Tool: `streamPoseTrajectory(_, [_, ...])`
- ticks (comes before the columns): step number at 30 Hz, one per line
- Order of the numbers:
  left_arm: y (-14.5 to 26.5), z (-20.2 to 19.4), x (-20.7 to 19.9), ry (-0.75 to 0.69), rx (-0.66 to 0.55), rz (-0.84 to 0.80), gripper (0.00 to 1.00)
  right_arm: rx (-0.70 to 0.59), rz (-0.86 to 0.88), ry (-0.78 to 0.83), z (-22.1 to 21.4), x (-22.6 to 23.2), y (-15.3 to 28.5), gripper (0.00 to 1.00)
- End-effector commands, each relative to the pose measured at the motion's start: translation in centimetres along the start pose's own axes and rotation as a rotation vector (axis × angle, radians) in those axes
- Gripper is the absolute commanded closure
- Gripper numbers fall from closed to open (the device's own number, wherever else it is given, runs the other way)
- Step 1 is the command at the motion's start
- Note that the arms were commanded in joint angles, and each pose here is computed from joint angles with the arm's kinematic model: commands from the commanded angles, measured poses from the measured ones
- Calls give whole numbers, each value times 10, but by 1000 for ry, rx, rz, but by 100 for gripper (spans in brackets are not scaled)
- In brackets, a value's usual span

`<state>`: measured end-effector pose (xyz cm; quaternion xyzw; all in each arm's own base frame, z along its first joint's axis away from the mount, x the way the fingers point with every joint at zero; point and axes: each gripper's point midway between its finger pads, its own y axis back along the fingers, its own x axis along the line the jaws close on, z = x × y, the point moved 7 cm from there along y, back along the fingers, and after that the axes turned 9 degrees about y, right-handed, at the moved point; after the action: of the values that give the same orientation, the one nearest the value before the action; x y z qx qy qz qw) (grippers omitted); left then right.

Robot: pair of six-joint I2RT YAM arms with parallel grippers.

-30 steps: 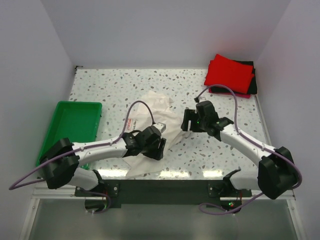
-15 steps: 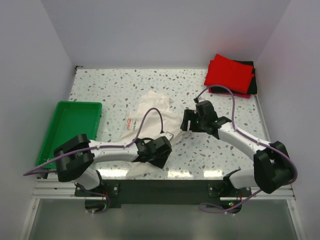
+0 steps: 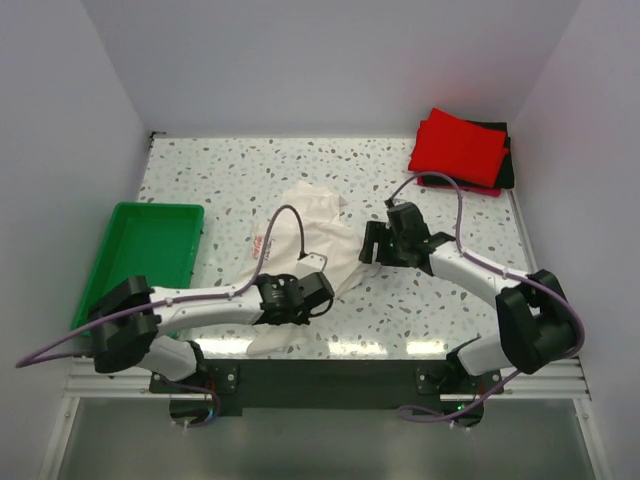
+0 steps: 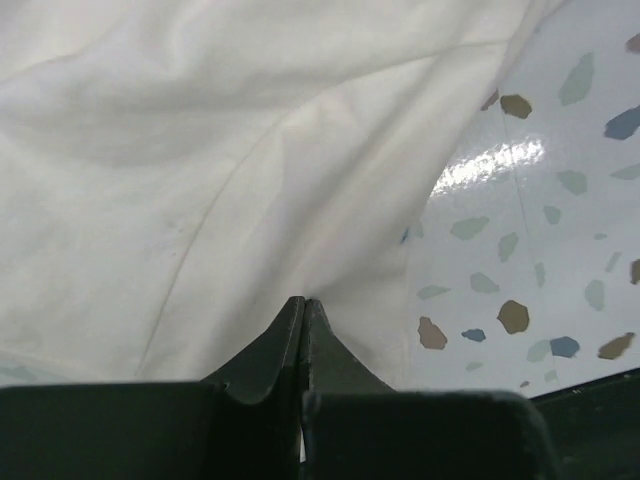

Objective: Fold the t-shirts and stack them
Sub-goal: Flatten the tshirt out

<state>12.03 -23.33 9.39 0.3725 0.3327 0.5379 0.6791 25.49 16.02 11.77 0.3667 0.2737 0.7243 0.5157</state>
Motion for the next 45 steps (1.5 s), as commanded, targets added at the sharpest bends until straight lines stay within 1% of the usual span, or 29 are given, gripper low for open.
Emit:
streamPoseTrajectory(1, [38,32,18,163,-160,20,100,-75,12,-42,17,4,-2,24])
streamPoseTrajectory(4, [59,44,32,254,-226,-7,100,-81,18,-71,18,4,-5,24])
streamPoseTrajectory(6, [70,50,38,290,-260,-41,100,-79,40,-88,19,7,-10,24])
streamPoseTrajectory(9, [76,56,45,315,-280,-51,100,-54,86,-127,18,13,-19,25])
streamPoseTrajectory(13, [81,60,50,325,-305,-37,100,-5,148,-162,11,19,-31,33])
streamPoseTrajectory(14, [86,63,50,334,-320,-45,100,-4,153,-168,11,20,-33,44])
streamPoseTrajectory(15, [89,66,50,341,-337,-52,100,4,151,-178,9,20,-35,52])
streamPoseTrajectory(16, [91,70,52,335,-349,-56,100,-10,152,-181,13,20,-32,66])
streamPoseTrajectory(17, [92,71,51,322,-350,-67,100,-8,146,-182,13,20,-32,70])
streamPoseTrajectory(18, [91,77,48,321,-356,-89,100,-32,148,-177,17,21,-26,72])
streamPoseTrajectory(19, [88,73,43,288,-313,-130,100,-47,143,-174,21,21,-22,73])
streamPoseTrajectory(20, [80,69,40,241,-281,-127,100,-60,129,-165,25,21,-19,74])
streamPoseTrajectory(21, [76,67,31,219,-248,-183,100,-62,125,-150,26,20,-17,75])
streamPoseTrajectory(22, [66,59,28,188,-216,-191,92,-71,127,-143,29,21,-14,77])
streamPoseTrajectory(23, [55,53,24,157,-184,-185,82,-70,123,-136,29,21,-12,80])
streamPoseTrajectory(24, [50,49,16,143,-170,-216,64,-74,126,-128,29,21,-11,81])
streamPoseTrajectory(25, [44,45,13,132,-154,-213,56,-76,130,-125,29,21,-10,84])
streamPoseTrajectory(26, [36,39,8,110,-129,-202,50,-76,137,-125,27,21,-11,85])
streamPoseTrajectory(28, [29,38,4,109,-132,-189,37,-72,150,-124,25,21,-10,88])
streamPoseTrajectory(30, [19,36,2,107,-125,-165,33,-72,162,-123,23,22,-10,89])
streamPoseTrajectory(38, [-6,24,-1,92,-85,-133,33,-91,149,-103,22,19,-4,89])
streamPoseTrajectory(41, [-10,19,-3,96,-63,-148,37,-102,146,-97,25,20,-3,89])
streamPoseTrajectory(43, [-9,19,-4,103,-62,-161,51,-110,143,-95,28,20,-2,89])
streamPoseTrajectory(44, [-8,20,-4,106,-63,-164,60,-112,142,-92,29,20,-2,89])
streamPoseTrajectory(45, [-6,22,-5,110,-70,-165,82,-120,140,-90,32,21,0,90])
